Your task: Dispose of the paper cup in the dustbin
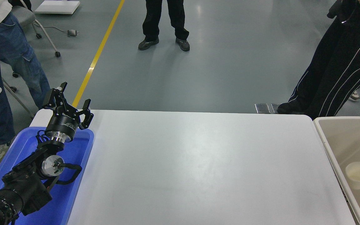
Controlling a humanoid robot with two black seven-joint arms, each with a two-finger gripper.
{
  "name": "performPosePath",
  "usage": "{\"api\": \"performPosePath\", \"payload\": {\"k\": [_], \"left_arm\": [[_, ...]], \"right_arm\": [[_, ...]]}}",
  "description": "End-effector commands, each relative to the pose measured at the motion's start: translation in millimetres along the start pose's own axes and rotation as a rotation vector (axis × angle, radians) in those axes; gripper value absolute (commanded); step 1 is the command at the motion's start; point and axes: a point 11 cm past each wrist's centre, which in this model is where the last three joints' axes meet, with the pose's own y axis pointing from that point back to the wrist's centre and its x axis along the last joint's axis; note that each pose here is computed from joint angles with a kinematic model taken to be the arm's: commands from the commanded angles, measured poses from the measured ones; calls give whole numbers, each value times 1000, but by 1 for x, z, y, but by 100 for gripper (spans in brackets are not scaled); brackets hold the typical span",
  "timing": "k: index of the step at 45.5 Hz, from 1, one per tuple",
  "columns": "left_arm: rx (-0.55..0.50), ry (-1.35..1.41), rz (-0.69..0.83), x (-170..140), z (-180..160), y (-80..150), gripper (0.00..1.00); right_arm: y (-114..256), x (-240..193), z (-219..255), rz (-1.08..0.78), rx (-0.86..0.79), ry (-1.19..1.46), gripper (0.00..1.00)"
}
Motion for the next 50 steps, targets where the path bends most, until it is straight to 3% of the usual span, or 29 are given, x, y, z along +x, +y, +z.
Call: {"api": "performPosePath", "payload": {"k": [1,17,24,34,50], "left_arm": [[-1,0,0,0,0,0,100],[-1,0,0,0,0,0,100],[-1,0,0,0,0,0,100],[-1,0,0,0,0,0,100],[-1,0,0,0,0,0,100]], "right_arm": [[-3,28,-26,79,61,-194,99],[9,125,-128,205,360,-715,100],[22,142,-176,174,513,-933,100],[43,146,-228,87,690,-1120,100],[49,104,-231,-36,744,-1249,100]]}}
